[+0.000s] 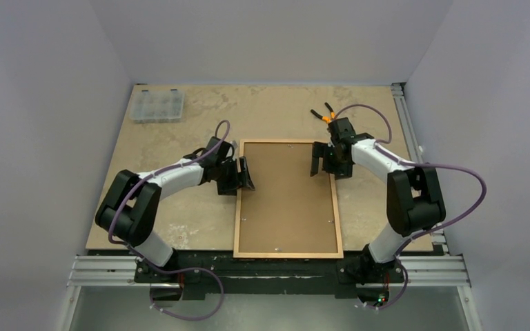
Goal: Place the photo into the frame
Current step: Install the photo frame at the center of the board.
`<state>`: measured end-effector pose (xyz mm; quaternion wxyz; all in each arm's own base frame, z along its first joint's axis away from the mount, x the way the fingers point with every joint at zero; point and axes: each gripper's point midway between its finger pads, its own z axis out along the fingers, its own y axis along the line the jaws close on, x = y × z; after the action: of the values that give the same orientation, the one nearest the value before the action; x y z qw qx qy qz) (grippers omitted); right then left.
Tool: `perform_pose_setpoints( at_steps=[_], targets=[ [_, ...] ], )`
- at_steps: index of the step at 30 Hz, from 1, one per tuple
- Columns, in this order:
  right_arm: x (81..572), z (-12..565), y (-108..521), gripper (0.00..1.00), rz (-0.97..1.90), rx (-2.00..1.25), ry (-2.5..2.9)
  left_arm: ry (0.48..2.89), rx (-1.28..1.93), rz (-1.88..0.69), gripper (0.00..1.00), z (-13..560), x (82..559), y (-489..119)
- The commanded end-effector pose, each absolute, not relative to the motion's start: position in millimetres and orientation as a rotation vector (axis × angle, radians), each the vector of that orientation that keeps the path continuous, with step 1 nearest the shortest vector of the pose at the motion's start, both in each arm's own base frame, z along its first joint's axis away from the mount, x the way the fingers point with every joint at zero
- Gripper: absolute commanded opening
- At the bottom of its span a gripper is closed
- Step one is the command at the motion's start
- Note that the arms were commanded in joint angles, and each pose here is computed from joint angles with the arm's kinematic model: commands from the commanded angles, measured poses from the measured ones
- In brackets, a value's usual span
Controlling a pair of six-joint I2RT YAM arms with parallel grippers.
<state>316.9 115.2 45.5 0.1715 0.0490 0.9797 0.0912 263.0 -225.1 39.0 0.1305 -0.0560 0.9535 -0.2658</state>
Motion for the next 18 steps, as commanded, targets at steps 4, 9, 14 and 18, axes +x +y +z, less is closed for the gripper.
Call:
perform_pose_setpoints(
  at_steps=[4, 9, 14, 18],
  targets=[
    [350, 48, 105, 0.81, 0.095, 0.171, 2.75, 2.786, -0.169, -0.792, 0.68, 35, 256, -230],
    [367, 49, 99, 0.78, 0.01, 0.191, 2.737, 2.796, -0.164, -0.788, 0.68, 32, 256, -230],
    [374, 45, 96, 0.72, -0.025, 0.193, 2.738, 2.802, -0.163, -0.786, 0.68, 29, 257, -231],
    [376, 39, 96, 0.63, -0.023, 0.194, 2.753, 2.803, -0.165, -0.788, 0.68, 28, 257, -231]
  ],
)
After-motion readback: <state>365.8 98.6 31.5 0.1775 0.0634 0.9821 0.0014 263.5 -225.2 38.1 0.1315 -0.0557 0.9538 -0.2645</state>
